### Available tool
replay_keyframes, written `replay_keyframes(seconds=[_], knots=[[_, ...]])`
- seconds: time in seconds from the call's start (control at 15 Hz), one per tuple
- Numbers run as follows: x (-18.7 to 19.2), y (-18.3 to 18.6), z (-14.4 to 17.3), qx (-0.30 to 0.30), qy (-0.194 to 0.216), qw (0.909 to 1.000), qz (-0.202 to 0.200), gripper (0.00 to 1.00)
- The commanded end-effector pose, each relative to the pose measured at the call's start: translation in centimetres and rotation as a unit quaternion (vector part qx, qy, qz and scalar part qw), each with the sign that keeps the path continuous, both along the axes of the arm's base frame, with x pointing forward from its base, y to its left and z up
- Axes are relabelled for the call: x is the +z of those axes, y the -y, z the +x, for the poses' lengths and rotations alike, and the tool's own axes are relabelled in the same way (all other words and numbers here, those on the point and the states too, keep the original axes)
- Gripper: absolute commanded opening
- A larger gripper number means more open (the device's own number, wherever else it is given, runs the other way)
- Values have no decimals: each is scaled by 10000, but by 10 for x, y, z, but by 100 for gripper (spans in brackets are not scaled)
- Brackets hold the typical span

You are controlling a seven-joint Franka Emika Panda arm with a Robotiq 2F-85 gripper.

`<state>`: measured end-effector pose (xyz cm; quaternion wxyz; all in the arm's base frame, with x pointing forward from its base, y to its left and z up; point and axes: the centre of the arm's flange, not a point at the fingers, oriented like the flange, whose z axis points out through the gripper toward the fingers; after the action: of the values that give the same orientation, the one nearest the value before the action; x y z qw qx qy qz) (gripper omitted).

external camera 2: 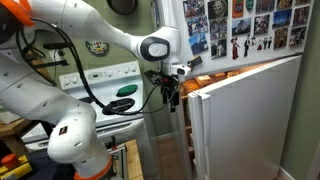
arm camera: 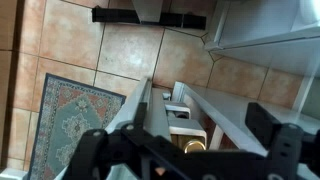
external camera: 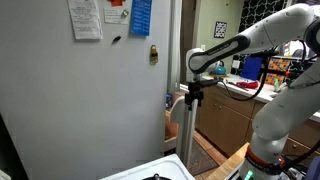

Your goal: Close the bottom fridge door

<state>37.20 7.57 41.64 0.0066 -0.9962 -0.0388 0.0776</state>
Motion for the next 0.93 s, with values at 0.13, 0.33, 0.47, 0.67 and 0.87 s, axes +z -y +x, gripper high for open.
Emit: replay_keyframes(seconds=[0.13, 0.33, 0.47, 0.67, 0.87], knots=[[0, 0, 0, 0, -4, 10000, -1, 100], [0, 0, 0, 0, -4, 10000, -1, 100], [0, 0, 0, 0, -4, 10000, -1, 100], [1, 1, -2, -3, 13, 10000, -40, 100], [14, 10, -14, 151, -25, 9999, -8, 100]])
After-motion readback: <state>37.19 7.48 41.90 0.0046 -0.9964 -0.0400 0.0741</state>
